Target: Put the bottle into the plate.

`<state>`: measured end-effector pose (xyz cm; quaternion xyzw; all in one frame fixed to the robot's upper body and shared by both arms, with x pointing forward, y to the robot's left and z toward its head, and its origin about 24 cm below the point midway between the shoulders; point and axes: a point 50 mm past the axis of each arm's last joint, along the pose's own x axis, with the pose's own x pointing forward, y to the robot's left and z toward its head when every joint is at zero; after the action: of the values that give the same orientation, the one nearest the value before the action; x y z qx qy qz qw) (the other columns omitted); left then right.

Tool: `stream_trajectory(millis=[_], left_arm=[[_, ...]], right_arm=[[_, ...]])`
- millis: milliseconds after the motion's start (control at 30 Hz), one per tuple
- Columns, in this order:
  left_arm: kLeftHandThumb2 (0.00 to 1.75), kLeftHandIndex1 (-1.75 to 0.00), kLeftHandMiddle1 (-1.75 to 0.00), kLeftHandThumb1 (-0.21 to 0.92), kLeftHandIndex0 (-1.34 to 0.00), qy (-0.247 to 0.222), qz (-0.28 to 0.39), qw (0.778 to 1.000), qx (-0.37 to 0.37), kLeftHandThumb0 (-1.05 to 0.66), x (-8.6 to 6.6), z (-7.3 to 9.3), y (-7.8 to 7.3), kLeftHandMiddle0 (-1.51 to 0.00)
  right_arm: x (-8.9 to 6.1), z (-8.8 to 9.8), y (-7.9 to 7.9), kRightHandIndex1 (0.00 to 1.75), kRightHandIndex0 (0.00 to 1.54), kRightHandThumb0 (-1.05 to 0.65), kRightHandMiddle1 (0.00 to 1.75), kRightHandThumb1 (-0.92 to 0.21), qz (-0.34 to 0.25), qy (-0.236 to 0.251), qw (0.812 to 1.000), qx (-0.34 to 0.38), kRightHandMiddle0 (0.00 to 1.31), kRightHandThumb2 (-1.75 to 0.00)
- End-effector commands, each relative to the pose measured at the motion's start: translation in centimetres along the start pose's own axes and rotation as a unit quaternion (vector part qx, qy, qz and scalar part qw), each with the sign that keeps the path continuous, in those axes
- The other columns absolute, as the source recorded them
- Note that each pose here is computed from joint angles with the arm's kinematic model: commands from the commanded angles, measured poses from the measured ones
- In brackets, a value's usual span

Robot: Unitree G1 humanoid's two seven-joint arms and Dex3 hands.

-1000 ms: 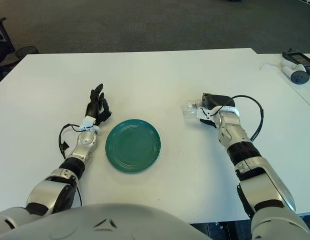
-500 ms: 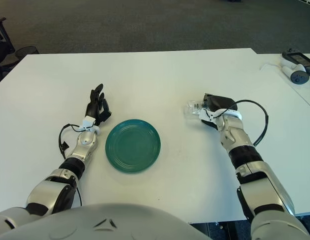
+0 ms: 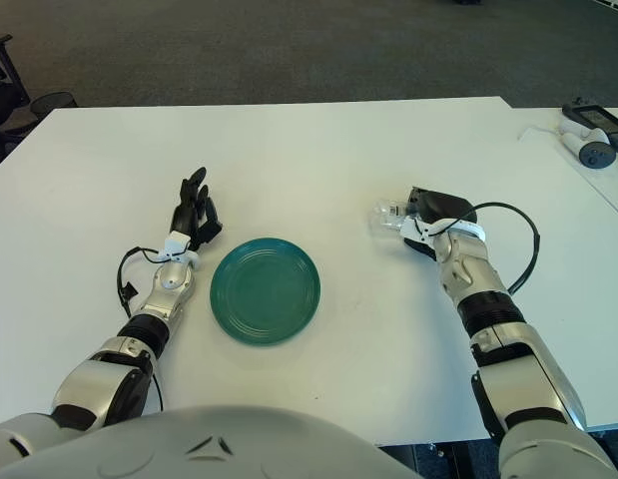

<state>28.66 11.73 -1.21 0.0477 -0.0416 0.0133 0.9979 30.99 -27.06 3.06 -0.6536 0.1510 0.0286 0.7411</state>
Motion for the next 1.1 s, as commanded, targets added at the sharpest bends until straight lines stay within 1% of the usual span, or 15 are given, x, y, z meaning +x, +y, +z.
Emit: stream_trajectory(millis=[0,167,267,300,333,400,433,467,500,567,600,767,833,933,1067], left_arm=[[0.99,-0.58,-0.01,0.92,0.00,0.133,-0.001,0.991,0.015,-0.79,-5.6,-5.4,0.5,-0.31],[1.00,-0.58,-0.01,0.92,0.00,0.131,-0.004,0.991,0.015,-0.80,-5.6,-5.4,0.5,-0.31],[1.00,-0.58,-0.01,0.92,0.00,0.131,-0.004,0.991,0.015,-0.80,-5.5,-5.4,0.6,-0.31],[1.00,-0.58,-0.01,0.92,0.00,0.130,-0.004,0.991,0.015,-0.80,-5.5,-5.4,0.6,-0.31],[1.00,-0.58,-0.01,0.92,0.00,0.129,-0.005,0.991,0.015,-0.79,-5.4,-5.3,0.6,-0.31],[0.99,-0.59,-0.01,0.92,0.00,0.128,-0.005,0.992,0.014,-0.79,-5.4,-5.3,0.6,-0.31],[0.99,-0.59,-0.01,0.92,0.00,0.128,-0.004,0.992,0.014,-0.79,-5.4,-5.3,0.5,-0.31],[0.99,-0.59,-0.01,0.92,0.00,0.127,-0.004,0.992,0.014,-0.79,-5.3,-5.3,0.6,-0.31],[0.99,-0.59,-0.01,0.92,0.00,0.126,-0.004,0.992,0.014,-0.79,-5.3,-5.2,0.5,-0.31],[0.99,-0.60,-0.01,0.92,0.00,0.124,-0.003,0.992,0.015,-0.78,-5.3,-5.2,0.5,-0.31],[0.98,-0.61,-0.01,0.92,0.00,0.123,-0.002,0.992,0.015,-0.78,-5.3,-5.1,0.5,-0.31],[0.97,-0.63,-0.01,0.92,0.00,0.121,0.000,0.993,0.014,-0.77,-5.2,-5.1,0.5,-0.32],[0.97,-0.63,-0.01,0.92,0.00,0.120,0.001,0.993,0.014,-0.77,-5.2,-5.1,0.5,-0.32],[0.97,-0.63,-0.02,0.92,0.00,0.121,0.000,0.992,0.018,-0.76,-5.1,-5.1,0.6,-0.32],[0.97,-0.64,-0.02,0.92,0.00,0.123,-0.003,0.992,0.021,-0.76,-5.1,-5.1,0.7,-0.33]], right_arm=[[-2.5,-1.8,6.0,1.67,0.88,0.00,1.75,0.02,0.136,0.037,0.990,0.022,0.64,-1.68],[-1.7,-0.7,2.8,1.68,0.88,0.00,1.75,0.02,0.116,0.021,0.993,0.030,0.64,-1.68],[-1.3,0.0,1.4,1.68,0.88,0.00,1.75,0.02,0.108,0.017,0.993,0.034,0.63,-1.68],[-1.0,1.1,-0.3,1.68,0.88,0.00,1.75,0.02,0.092,0.008,0.995,0.041,0.63,-1.68],[-0.9,2.4,-2.3,1.69,0.88,0.00,1.75,0.01,0.070,-0.007,0.996,0.051,0.63,-1.68],[-1.3,4.3,-5.3,1.69,0.88,0.00,1.75,0.01,0.035,-0.032,0.996,0.071,0.63,-1.68],[-1.6,4.8,-6.1,1.68,0.88,0.00,1.75,0.01,0.024,-0.039,0.996,0.077,0.63,-1.68],[-1.8,5.1,-6.6,1.68,0.88,0.00,1.75,0.01,0.019,-0.043,0.996,0.081,0.63,-1.67],[-2.4,5.9,-8.0,1.68,0.88,0.00,1.75,0.01,0.002,-0.060,0.993,0.098,0.63,-1.67],[-3.4,7.2,-10.0,1.68,0.87,0.00,1.75,0.00,-0.022,-0.092,0.987,0.130,0.62,-1.66],[-3.8,7.6,-10.6,1.67,0.87,0.00,1.75,0.00,-0.031,-0.105,0.984,0.143,0.62,-1.66],[-5.1,9.6,-12.0,1.66,0.85,0.00,1.75,-0.03,-0.058,-0.176,0.963,0.198,0.59,-1.62],[-5.8,10.3,-12.5,1.66,0.85,0.00,1.75,-0.04,-0.062,-0.195,0.958,0.201,0.59,-1.61],[-7.2,11.7,-13.8,1.65,0.85,0.00,1.75,-0.05,-0.083,-0.244,0.947,0.192,0.58,-1.60],[-8.7,13.4,-15.2,1.64,0.84,0.00,1.75,-0.06,-0.111,-0.292,0.931,0.187,0.58,-1.59]])
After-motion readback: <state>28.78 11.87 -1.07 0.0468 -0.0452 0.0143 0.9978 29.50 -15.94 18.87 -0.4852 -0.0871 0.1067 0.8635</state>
